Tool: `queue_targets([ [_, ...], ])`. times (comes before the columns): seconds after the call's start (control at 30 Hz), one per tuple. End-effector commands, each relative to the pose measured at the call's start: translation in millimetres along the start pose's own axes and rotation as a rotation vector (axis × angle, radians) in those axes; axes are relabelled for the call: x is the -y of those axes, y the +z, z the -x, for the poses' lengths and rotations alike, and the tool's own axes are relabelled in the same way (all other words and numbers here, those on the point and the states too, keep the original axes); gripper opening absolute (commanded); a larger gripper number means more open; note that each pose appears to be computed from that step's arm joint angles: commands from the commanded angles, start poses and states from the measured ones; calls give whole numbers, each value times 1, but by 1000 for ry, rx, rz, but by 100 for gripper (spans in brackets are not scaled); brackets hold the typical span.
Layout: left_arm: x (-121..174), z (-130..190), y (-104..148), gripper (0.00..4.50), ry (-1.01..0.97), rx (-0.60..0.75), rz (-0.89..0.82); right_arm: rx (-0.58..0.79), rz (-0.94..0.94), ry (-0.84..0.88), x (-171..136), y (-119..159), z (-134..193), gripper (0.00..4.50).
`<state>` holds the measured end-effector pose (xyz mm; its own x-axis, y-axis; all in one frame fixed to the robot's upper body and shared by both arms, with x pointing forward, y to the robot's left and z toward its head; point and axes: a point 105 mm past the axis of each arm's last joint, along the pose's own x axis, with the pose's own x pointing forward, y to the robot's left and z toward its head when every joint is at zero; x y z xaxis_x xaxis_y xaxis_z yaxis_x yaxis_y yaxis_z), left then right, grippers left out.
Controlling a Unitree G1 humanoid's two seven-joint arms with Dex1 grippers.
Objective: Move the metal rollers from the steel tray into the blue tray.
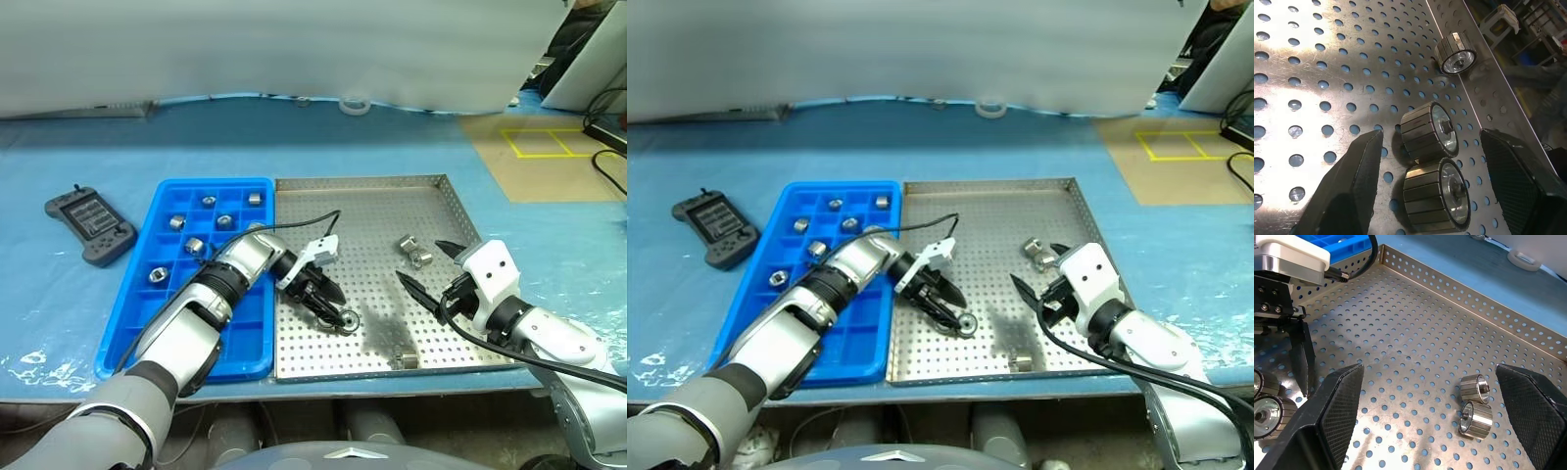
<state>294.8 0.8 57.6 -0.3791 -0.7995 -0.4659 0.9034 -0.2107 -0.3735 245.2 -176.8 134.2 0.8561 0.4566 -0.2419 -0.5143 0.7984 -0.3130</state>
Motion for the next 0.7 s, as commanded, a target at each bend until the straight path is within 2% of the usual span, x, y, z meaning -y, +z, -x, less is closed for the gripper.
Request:
queue_targets([
  [0.03,0,-2,3,330,37,9,-20,25,33,-7,2,9,3,450],
  [0.13,7,8,11,274,17,20,-42,25,33,-3,-1,9,2,450],
  [0.2,7,11,13,214,40,5,-40,28,33,-4,-1,9,1,450],
  [0.27,9,14,17,214,55,-4,-48,32,33,-6,1,10,0,450],
  [0.3,11,16,21,177,50,6,-49,33,33,-7,1,10,0,450],
  [0.37,12,20,26,157,62,16,-49,35,33,-8,1,11,-1,450],
  [0.43,10,24,32,93,97,28,-50,36,33,-9,1,11,-1,450],
  [0.7,21,43,70,93,118,186,-30,43,29,-8,1,11,-3,450],
])
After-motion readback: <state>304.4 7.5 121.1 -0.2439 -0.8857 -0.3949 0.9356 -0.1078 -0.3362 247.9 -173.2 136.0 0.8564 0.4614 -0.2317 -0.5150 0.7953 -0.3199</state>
